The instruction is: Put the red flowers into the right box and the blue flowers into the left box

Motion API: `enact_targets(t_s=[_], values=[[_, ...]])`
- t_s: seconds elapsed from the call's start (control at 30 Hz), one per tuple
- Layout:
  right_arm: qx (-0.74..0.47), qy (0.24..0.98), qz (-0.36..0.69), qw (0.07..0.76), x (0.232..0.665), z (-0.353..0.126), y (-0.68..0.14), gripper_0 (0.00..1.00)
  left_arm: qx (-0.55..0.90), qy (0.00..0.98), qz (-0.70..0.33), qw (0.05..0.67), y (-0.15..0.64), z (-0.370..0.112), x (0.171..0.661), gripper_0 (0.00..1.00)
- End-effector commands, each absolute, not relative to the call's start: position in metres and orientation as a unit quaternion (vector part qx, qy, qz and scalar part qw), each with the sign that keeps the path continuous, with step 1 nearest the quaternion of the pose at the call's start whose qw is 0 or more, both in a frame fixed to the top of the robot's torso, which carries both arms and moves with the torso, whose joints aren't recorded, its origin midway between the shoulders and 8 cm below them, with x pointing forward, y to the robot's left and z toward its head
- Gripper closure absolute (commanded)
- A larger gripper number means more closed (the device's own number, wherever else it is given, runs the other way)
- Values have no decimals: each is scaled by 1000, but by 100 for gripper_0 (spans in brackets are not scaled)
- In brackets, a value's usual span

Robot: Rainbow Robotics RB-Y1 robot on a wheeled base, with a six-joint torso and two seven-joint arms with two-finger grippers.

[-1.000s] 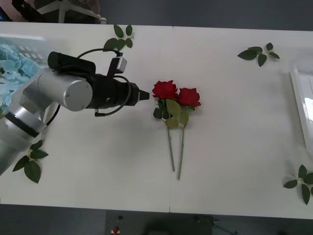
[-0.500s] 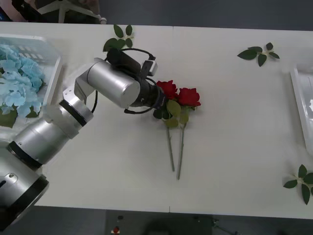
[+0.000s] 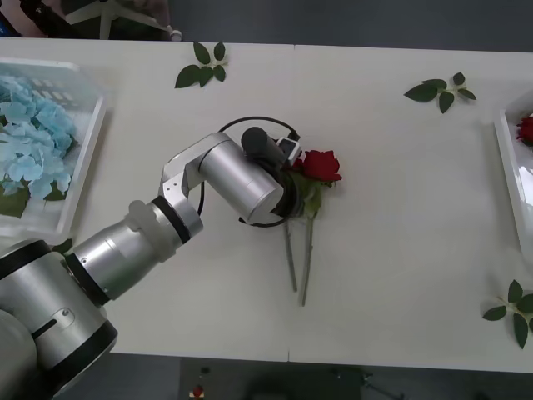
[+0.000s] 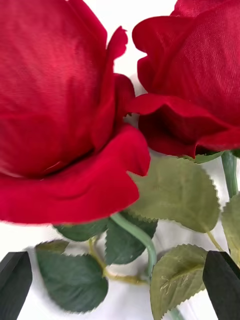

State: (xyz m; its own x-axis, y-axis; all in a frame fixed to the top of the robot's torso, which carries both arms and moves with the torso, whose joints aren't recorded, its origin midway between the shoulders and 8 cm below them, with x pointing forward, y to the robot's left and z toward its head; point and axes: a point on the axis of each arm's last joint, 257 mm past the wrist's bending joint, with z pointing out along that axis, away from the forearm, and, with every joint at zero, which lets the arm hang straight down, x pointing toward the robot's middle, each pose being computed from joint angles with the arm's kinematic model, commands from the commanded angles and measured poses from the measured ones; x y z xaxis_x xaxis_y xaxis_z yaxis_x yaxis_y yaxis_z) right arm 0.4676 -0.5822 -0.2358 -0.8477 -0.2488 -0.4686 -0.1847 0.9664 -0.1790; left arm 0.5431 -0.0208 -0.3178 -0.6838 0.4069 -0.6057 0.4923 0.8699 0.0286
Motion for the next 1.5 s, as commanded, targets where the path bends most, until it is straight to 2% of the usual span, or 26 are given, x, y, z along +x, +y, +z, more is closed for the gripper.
enact_targets(t_s=[0.03, 0.1, 0.17, 0.23, 0.33, 0.4, 0.57, 0.63, 0.9, 1.07, 1.17, 1.33, 1.5], values=[[-102, 957, 39, 267, 480, -209, -510, 0, 248, 902, -68, 347, -38, -289, 566, 0], [-106, 957, 92, 256, 473, -205, -472, 0, 246, 900, -69, 354, -40, -288, 572, 0], [-116, 954, 125, 246, 469, -199, -443, 0, 245, 897, -68, 361, -39, -289, 576, 7], [-115, 950, 165, 239, 465, -190, -408, 0, 246, 894, -63, 370, -36, -292, 582, 31], [-114, 947, 190, 235, 463, -181, -373, 0, 250, 892, -58, 372, -34, -297, 584, 50], [-111, 945, 201, 234, 461, -175, -351, 0, 257, 890, -54, 371, -36, -300, 583, 56], [-114, 945, 206, 226, 448, -160, -293, 0, 272, 888, -44, 369, -38, -306, 579, 90], [-117, 946, 202, 223, 441, -154, -277, 0, 273, 887, -44, 370, -39, -305, 579, 99], [-96, 950, 195, 226, 427, -161, -219, 0, 267, 885, -37, 378, -28, -297, 587, 100], [-90, 954, 177, 226, 428, -181, -195, 0, 258, 881, -38, 395, 7, -258, 599, 100], [-95, 957, 158, 225, 429, -193, -187, 0, 252, 875, -64, 408, 29, -222, 596, 100], [-90, 958, 137, 233, 437, -211, -163, 0, 214, 838, -209, 457, 34, -119, 557, 100], [-73, 959, 122, 245, 449, -225, -150, 0, 191, 771, -349, 497, 2, -32, 517, 100]])
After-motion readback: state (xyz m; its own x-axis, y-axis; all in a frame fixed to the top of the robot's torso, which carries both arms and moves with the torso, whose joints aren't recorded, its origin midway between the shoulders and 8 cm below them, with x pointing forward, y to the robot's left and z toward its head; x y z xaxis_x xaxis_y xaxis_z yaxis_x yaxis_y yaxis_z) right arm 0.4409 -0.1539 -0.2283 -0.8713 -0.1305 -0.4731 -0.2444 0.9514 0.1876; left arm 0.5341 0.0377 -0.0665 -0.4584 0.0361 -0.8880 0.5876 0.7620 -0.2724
